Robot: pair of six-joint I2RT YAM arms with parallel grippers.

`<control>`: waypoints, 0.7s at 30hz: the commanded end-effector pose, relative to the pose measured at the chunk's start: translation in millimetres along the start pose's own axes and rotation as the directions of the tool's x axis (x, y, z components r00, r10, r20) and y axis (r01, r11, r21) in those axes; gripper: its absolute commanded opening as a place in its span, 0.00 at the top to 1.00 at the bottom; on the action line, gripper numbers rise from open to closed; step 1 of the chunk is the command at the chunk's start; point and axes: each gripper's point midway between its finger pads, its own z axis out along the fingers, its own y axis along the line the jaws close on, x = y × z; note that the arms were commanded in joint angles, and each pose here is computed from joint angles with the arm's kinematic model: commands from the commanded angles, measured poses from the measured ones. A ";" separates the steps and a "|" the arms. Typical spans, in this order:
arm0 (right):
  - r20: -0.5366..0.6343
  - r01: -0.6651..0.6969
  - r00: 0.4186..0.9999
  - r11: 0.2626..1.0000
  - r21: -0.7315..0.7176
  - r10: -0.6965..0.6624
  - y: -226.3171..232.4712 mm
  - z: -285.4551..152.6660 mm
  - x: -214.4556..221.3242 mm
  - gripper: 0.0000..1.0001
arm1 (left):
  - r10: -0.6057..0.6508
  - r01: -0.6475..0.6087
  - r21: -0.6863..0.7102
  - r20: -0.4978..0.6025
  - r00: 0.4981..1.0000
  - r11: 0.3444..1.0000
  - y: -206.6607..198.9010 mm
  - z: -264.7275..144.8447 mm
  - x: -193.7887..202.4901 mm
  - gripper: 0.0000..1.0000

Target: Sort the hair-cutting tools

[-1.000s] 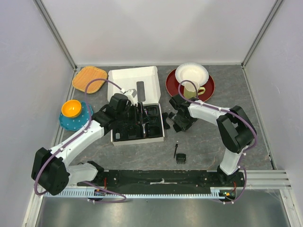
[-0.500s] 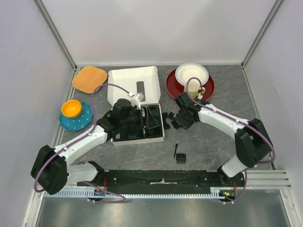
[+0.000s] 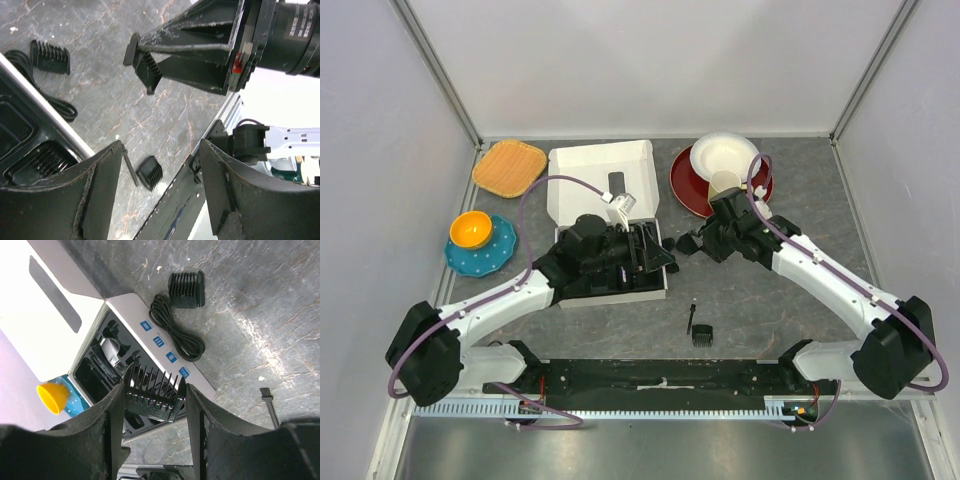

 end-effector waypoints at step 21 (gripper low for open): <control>-0.139 -0.064 0.990 0.979 -0.194 0.037 41.7 -32.8 17.5 0.87 | -0.022 0.022 0.003 0.319 0.948 1.000 -18.4 43.4 -47.8 0.47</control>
